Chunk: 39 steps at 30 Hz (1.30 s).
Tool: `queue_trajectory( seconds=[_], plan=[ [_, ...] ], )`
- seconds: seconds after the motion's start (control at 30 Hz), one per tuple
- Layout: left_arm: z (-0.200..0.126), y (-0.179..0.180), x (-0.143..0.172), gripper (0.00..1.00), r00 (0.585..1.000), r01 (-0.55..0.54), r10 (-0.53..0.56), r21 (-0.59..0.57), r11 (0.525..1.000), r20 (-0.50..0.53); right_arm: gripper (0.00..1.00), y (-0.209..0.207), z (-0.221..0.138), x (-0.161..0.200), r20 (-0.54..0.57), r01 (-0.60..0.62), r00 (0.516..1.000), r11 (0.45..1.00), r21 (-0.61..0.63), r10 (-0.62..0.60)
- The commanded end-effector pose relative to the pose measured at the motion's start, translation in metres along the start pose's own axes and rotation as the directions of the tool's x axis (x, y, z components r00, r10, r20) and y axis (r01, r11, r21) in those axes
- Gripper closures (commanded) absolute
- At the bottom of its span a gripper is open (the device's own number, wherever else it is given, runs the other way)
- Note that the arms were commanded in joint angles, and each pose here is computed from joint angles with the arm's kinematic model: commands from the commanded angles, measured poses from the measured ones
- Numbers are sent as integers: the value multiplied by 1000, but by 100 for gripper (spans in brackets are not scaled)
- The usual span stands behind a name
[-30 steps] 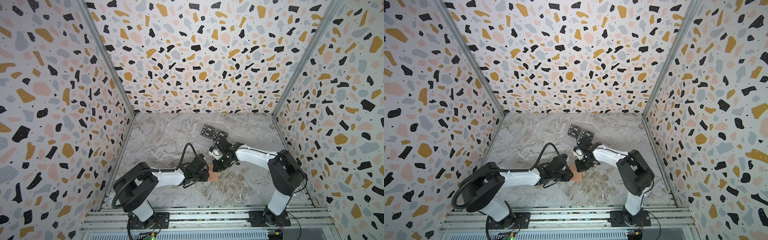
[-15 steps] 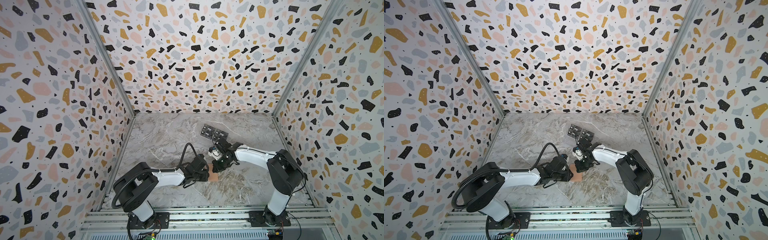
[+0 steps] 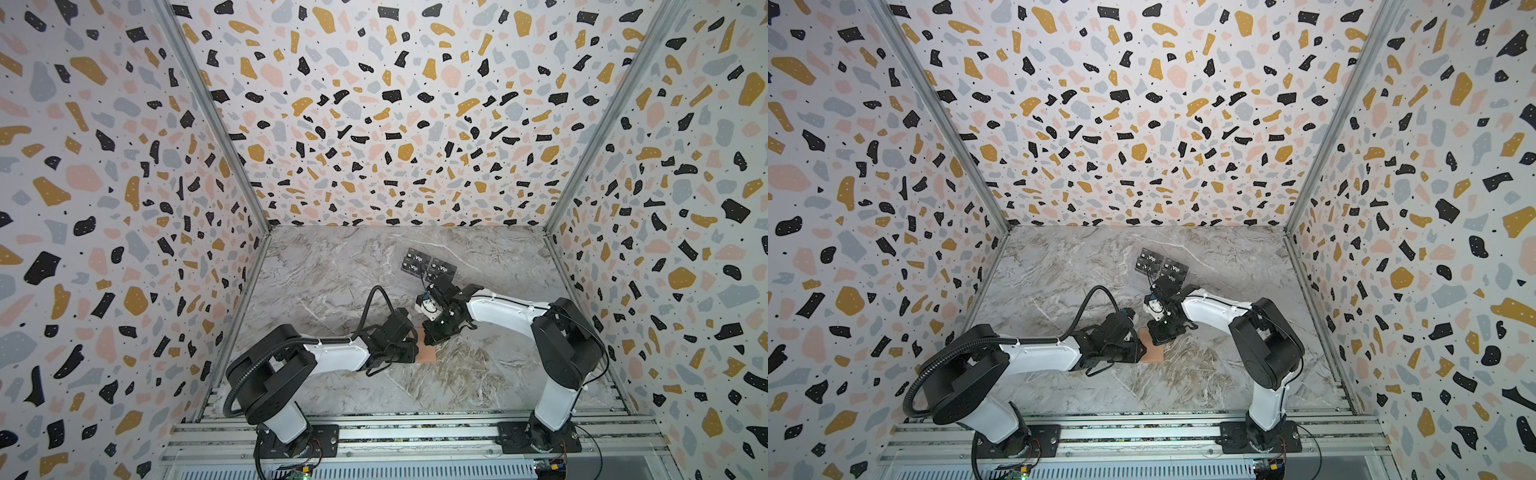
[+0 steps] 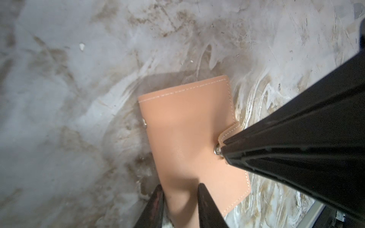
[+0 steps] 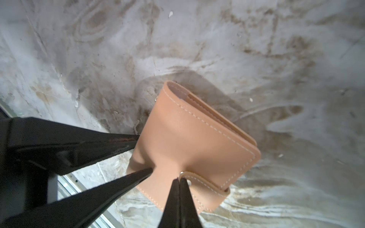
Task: Insert credit cards into a card holder
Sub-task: Close the button on the card holder.
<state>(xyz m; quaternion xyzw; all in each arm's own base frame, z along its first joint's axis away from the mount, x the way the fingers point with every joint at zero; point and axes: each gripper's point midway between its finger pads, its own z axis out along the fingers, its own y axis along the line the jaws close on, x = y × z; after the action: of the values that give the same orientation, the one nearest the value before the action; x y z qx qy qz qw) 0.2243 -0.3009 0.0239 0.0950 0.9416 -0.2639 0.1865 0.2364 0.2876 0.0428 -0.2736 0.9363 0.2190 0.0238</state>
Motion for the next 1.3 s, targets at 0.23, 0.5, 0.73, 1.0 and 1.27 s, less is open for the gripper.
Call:
queue_trajectory(
  seconds=[0.23, 0.5, 0.73, 1.0, 1.27],
  plan=[
    [2, 34, 38, 69, 993, 9, -22, -116, 993, -113, 100, -22, 38, 40, -162, -31, 986, 993, 110, 49],
    [2, 34, 38, 69, 994, 11, -24, -112, 994, -110, 100, -24, 50, 53, -210, -21, 976, 990, 138, 50],
    [2, 35, 39, 70, 994, 15, -27, -110, 994, -108, 100, -25, 55, 58, -233, -3, 971, 986, 168, 43],
    [2, 34, 39, 70, 994, 23, -33, -105, 994, -103, 100, -16, 54, 51, -202, -4, 979, 989, 151, 35],
    [-6, 21, 16, 66, 998, 8, -15, -109, 994, -63, 84, 27, 9, -9, 9, 27, 1000, 999, 36, -28]
  ],
)
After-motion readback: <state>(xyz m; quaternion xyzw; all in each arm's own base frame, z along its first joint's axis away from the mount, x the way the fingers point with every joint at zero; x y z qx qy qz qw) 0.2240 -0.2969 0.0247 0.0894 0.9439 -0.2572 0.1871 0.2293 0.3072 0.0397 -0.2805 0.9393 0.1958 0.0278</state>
